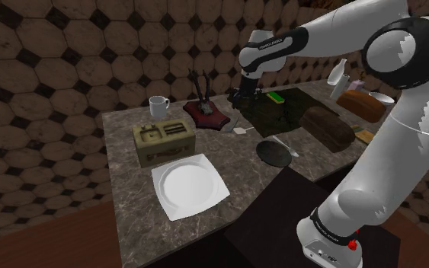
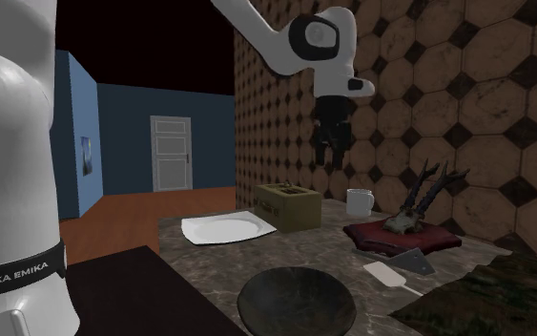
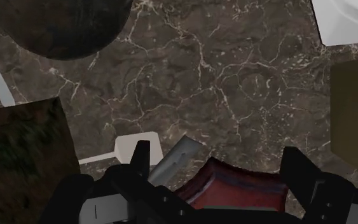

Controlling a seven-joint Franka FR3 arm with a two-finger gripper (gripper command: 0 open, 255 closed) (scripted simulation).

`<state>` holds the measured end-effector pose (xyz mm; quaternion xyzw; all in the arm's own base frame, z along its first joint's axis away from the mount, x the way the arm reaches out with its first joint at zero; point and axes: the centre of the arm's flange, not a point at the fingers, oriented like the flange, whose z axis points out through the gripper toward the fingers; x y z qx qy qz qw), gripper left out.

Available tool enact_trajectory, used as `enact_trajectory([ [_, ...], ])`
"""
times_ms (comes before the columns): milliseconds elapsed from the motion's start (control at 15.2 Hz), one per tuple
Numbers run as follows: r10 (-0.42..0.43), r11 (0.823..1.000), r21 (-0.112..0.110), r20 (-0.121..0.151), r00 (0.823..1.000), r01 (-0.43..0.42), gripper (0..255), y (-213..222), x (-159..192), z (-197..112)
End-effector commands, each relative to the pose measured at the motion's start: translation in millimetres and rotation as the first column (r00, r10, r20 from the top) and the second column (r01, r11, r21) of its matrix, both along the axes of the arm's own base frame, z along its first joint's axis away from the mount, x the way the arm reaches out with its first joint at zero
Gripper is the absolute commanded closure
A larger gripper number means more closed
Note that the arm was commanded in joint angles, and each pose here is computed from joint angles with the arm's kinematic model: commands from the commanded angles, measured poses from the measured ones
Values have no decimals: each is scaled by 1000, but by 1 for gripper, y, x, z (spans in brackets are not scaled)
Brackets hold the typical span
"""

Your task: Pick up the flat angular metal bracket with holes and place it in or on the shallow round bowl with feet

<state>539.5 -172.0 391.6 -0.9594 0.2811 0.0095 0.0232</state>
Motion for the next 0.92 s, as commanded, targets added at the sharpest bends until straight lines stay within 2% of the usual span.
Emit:
enact_trajectory([
  [0, -32, 999, 2, 4, 999, 32, 0, -13, 16, -16],
  [594, -173, 985, 11, 21, 985, 173, 0, -83, 80, -84],
  [858, -184, 983, 12, 22, 983, 184, 0, -88, 85, -105],
])
